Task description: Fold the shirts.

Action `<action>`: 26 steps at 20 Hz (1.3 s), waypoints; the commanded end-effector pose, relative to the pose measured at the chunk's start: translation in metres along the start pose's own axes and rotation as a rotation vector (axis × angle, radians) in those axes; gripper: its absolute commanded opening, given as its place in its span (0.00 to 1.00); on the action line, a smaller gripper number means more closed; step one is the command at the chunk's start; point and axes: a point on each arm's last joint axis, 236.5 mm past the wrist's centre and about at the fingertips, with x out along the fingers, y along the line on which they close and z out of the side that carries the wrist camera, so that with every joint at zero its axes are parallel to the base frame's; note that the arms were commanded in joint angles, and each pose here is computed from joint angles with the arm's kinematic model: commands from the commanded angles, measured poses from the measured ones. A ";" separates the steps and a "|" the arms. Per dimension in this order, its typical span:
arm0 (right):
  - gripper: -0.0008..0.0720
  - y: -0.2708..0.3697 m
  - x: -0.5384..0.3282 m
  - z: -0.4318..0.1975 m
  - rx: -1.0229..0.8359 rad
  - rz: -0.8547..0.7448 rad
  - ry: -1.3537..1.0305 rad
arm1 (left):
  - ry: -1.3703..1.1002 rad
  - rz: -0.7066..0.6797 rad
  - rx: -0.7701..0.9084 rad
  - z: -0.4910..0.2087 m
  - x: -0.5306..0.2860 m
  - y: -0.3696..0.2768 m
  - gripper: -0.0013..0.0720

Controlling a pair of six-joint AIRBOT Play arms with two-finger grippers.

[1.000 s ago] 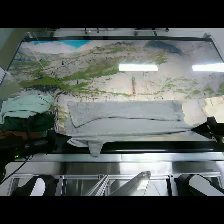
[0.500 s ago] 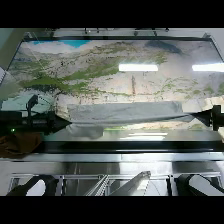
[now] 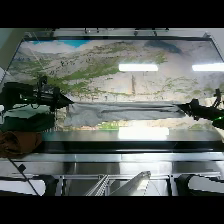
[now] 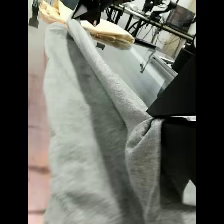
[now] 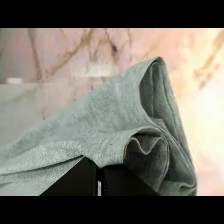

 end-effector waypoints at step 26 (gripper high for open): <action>0.95 -0.024 -0.002 -0.001 -0.078 -0.124 0.302 | 0.083 -0.050 0.121 -0.051 -0.035 -0.053 0.29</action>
